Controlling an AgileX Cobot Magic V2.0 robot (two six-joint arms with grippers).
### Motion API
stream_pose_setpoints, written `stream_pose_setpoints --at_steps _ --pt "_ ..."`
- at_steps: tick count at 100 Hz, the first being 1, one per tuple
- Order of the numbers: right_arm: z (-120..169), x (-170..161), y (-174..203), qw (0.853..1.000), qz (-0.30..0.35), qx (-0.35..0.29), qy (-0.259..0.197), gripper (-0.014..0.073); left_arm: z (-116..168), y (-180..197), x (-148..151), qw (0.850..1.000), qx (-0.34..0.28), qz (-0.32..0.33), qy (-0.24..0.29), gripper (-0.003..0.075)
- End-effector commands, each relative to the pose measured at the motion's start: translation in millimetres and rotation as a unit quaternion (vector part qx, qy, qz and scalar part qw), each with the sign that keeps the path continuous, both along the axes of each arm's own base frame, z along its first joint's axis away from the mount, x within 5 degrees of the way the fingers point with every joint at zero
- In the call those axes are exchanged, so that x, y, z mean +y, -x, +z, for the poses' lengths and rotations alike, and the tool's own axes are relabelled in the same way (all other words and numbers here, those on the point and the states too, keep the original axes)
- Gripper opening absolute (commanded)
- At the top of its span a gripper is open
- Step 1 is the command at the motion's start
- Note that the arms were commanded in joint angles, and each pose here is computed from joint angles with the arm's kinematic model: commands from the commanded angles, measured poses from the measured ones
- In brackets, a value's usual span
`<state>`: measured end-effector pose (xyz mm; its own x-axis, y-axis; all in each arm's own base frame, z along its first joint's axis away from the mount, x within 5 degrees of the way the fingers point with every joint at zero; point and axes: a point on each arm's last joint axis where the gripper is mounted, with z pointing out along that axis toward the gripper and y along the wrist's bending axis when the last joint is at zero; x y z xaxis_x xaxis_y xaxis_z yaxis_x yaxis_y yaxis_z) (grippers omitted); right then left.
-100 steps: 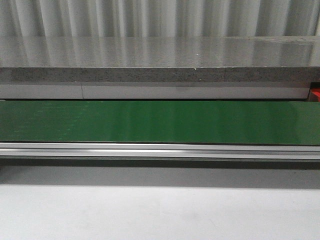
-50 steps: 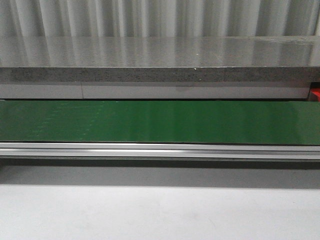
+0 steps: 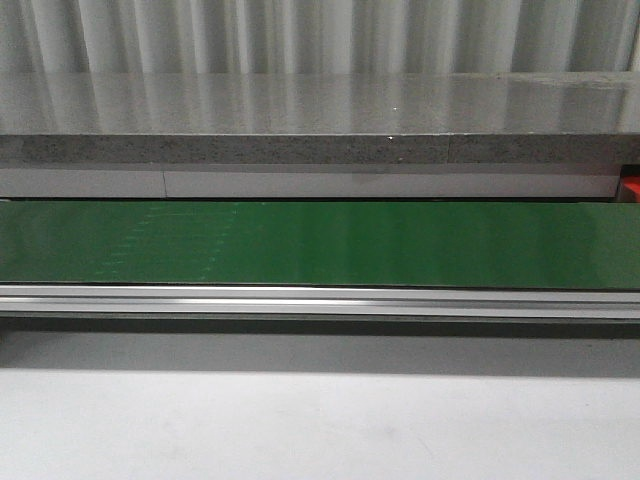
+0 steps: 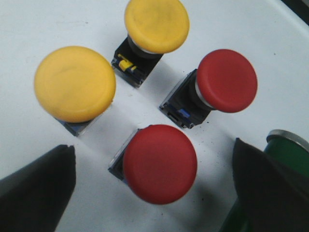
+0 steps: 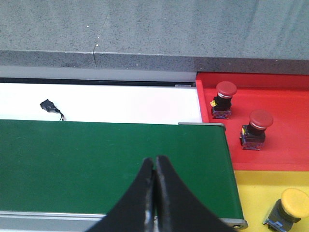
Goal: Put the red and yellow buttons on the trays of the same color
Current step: 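Move the left gripper back over a red button on the panel, then lower the left gripper and grasp the red button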
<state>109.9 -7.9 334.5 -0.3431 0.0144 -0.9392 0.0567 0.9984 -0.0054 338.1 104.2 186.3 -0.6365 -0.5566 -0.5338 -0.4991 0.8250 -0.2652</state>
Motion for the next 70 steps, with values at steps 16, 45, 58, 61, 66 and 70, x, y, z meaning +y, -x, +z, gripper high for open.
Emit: stream_pose_setpoints --at_steps 16,45,58,61,66,70 --pt "14.2 -0.4 -1.0 0.999 -0.001 -0.047 0.009 -0.0068 27.0 -14.1 5.6 0.998 -0.057 0.015 -0.010 0.0618" --pt "14.2 -0.4 -1.0 0.999 -0.001 -0.047 0.009 -0.0068 26.4 -13.4 4.7 0.999 -0.050 0.012 -0.006 0.0594" --pt "14.2 -0.4 -1.0 0.999 -0.001 -0.047 0.009 -0.0068 25.3 -12.4 3.8 0.999 -0.042 0.010 -0.001 0.0522" --pt "14.2 -0.4 -1.0 0.999 -0.001 -0.047 0.009 -0.0068 25.3 -12.3 3.8 0.999 -0.042 0.010 -0.001 0.0511" --pt "14.2 -0.4 -1.0 0.999 -0.001 -0.047 0.009 -0.0068 25.2 -12.3 3.7 0.999 -0.041 0.009 0.000 0.0497" --pt "14.2 -0.4 -1.0 0.999 -0.001 -0.047 0.009 -0.0068 25.2 -12.3 3.7 0.999 -0.041 0.009 0.000 0.0488"
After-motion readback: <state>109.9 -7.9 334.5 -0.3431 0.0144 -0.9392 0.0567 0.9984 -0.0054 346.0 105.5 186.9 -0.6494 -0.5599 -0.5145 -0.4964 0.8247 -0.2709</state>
